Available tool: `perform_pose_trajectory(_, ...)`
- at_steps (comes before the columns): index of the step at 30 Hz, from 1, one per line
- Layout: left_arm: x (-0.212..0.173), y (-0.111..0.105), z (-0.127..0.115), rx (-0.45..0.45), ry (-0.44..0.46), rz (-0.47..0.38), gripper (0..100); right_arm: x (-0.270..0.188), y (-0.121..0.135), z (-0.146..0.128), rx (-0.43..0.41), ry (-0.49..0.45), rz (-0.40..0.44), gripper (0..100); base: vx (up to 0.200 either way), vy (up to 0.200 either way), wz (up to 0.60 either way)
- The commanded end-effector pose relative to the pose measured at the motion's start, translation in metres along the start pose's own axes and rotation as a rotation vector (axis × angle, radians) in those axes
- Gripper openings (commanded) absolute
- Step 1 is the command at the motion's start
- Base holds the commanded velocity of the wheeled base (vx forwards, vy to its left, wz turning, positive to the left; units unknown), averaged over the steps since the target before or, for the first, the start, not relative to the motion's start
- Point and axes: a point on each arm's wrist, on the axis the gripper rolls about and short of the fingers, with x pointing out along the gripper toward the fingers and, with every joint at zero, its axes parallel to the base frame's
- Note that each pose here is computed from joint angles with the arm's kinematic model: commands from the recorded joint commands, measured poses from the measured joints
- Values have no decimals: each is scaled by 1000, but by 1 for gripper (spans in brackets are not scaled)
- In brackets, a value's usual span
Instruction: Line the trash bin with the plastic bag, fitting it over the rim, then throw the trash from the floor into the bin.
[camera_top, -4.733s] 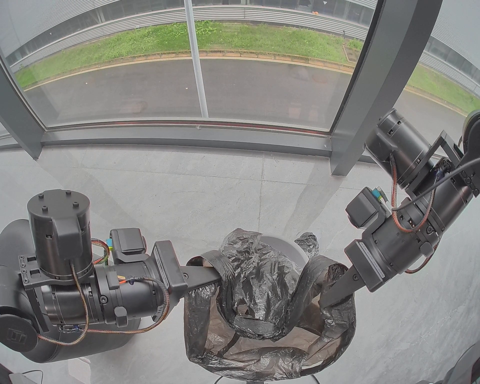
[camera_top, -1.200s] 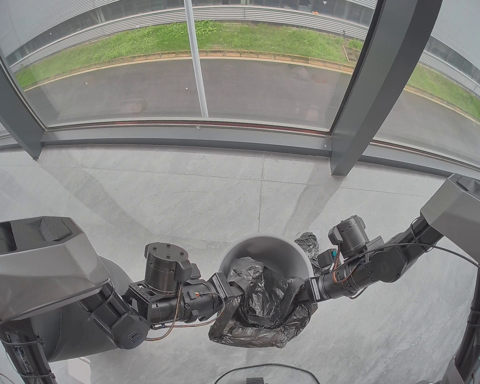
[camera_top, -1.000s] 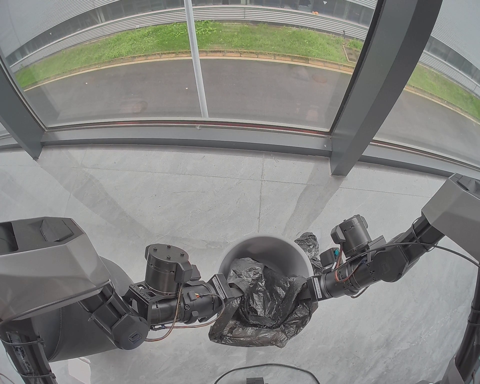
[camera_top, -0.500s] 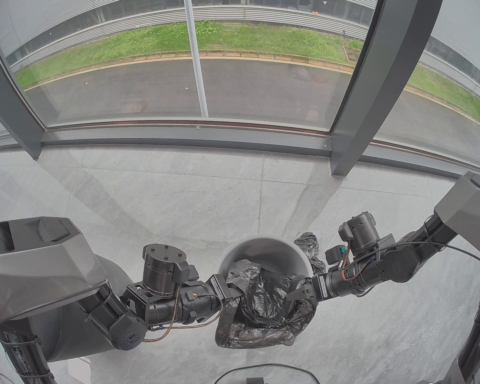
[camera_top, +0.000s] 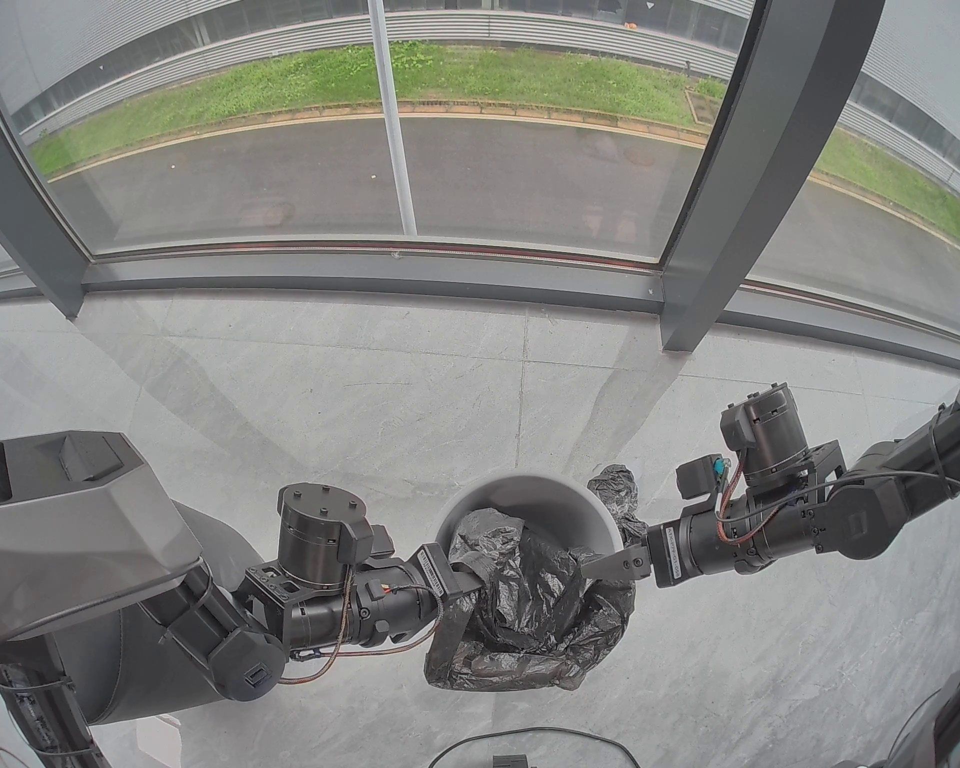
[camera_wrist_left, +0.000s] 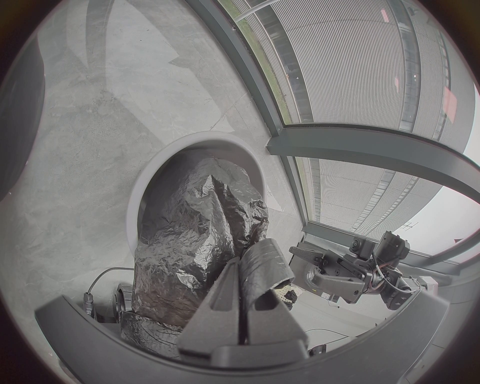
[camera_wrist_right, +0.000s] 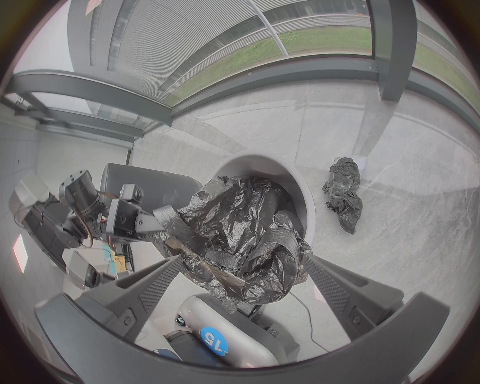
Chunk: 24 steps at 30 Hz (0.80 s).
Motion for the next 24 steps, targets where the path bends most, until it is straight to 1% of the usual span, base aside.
perform_pose_trajectory(1,-1,-1,0,3,0,-4,0,-3,7,-5,-50,-1,-3,100,0,0,0)
perform_pose_trajectory(2,-1,-1,0,3,0,-4,0,-3,7,-5,-50,-1,-3,100,0,0,0)
perform_pose_trajectory(3,-2,-3,1,4,-6,-8,0,8,8,-6,-148,4,-54,100,0,0,0)
perform_pose_trajectory(5,-5,-6,3,7,-15,-18,0,17,18,-2,-234,-32,-109,100,0,0,0)
perform_pose_trajectory(6,-5,-6,3,8,-16,-19,0,18,19,-2,-240,-35,-114,100,0,0,0)
perform_pose_trajectory(7,-8,-8,6,8,-27,-29,0,28,28,1,-285,-63,-164,100,0,0,0)
perform_pose_trajectory(9,-12,-13,10,12,-44,-43,0,37,39,5,-328,-81,-204,100,0,0,0)
perform_pose_trajectory(10,-14,-15,11,13,-51,-50,0,40,44,5,-358,-78,-212,100,0,0,0)
perform_pose_trajectory(11,-14,-15,12,15,-53,-52,0,42,45,5,-367,-77,-212,100,0,0,0)
perform_pose_trajectory(12,-17,-19,13,17,-61,-63,0,47,48,3,-420,-65,-221,100,0,0,0)
perform_pose_trajectory(13,-19,-21,14,19,-66,-69,0,51,50,2,-453,-54,-219,100,0,0,0)
perform_pose_trajectory(14,-20,-21,14,20,-67,-71,0,52,51,1,-465,-49,-217,100,0,0,0)
perform_pose_trajectory(15,-22,-24,15,23,-72,-80,0,56,54,-3,-497,-35,-208,100,0,0,0)
perform_pose_trajectory(18,-25,-26,18,26,-84,-89,0,62,64,-11,-527,-11,-184,100,0,0,0)
perform_pose_trajectory(24,-27,-24,22,21,-96,-88,0,76,67,-23,-548,39,-179,100,0,0,0)
